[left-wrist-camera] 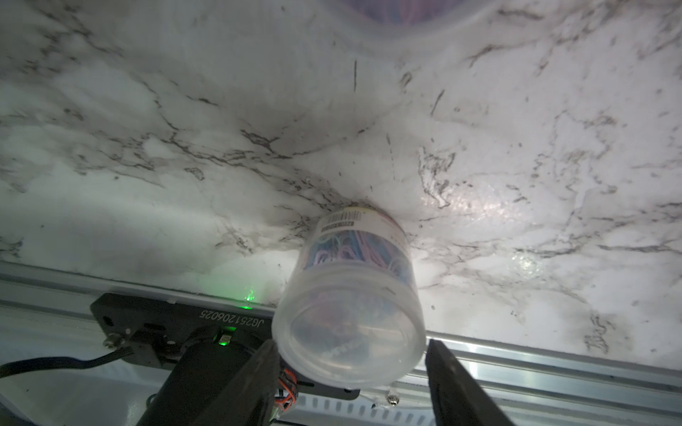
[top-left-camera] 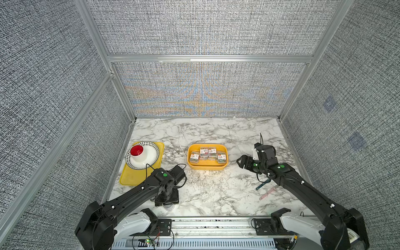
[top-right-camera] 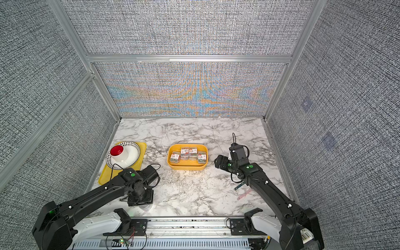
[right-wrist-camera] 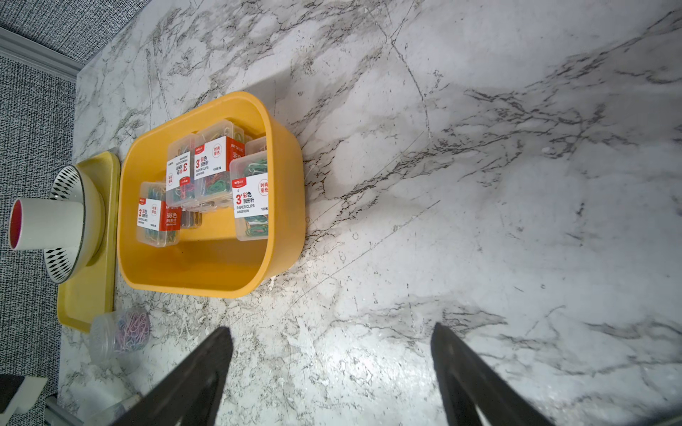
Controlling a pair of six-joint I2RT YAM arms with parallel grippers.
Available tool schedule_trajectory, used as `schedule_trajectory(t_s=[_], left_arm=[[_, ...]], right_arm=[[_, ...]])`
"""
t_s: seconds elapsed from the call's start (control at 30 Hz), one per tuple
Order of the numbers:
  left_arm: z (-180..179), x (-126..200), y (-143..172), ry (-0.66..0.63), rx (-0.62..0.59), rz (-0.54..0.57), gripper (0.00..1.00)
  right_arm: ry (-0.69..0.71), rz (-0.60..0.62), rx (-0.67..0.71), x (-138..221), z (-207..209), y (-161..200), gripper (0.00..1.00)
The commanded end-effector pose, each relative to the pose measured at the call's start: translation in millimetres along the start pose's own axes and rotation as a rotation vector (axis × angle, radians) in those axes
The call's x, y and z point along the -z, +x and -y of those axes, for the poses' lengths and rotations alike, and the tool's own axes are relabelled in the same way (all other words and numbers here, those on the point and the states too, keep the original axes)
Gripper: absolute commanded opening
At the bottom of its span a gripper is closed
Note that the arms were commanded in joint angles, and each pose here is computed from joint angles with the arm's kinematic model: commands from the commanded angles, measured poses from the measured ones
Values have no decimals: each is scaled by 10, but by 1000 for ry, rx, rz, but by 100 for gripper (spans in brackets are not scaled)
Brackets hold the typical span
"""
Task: Take the paper clips out of the storage box
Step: Place the boxed paper clips at the center of the board.
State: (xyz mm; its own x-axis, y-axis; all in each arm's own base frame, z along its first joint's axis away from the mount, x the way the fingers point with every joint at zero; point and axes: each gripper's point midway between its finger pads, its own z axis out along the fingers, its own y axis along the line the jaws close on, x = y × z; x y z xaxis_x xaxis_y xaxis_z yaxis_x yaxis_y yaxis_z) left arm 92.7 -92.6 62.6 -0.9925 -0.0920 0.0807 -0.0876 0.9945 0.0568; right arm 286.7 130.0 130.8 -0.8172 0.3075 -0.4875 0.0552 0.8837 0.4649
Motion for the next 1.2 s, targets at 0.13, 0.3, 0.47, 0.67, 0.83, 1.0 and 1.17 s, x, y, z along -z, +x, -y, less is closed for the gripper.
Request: schedule_trajectory(t_s=[0.13, 0.3, 0.47, 0.67, 0.83, 1.0, 1.17], left_arm=[[-9, 1, 4, -3, -3, 1, 72], [-13, 3, 3, -5, -2, 1, 75], [-13, 18, -6, -4, -3, 8, 77], [-7, 54, -28, 4, -2, 26, 78], [53, 285, -106, 32, -17, 69, 79], [141, 738, -368, 18, -65, 178, 79], [422, 1124, -721, 57, -174, 305, 77]], right_arm=[[0, 26, 9, 26, -28, -72, 87], [1, 27, 8, 30, -33, -84, 87], [3, 27, 10, 24, -41, -99, 87], [1, 26, 15, 18, -71, -125, 87], [3, 23, 24, 24, -112, -161, 88], [9, 35, 40, 84, -192, -269, 87], [27, 52, 66, 210, -260, -369, 87]])
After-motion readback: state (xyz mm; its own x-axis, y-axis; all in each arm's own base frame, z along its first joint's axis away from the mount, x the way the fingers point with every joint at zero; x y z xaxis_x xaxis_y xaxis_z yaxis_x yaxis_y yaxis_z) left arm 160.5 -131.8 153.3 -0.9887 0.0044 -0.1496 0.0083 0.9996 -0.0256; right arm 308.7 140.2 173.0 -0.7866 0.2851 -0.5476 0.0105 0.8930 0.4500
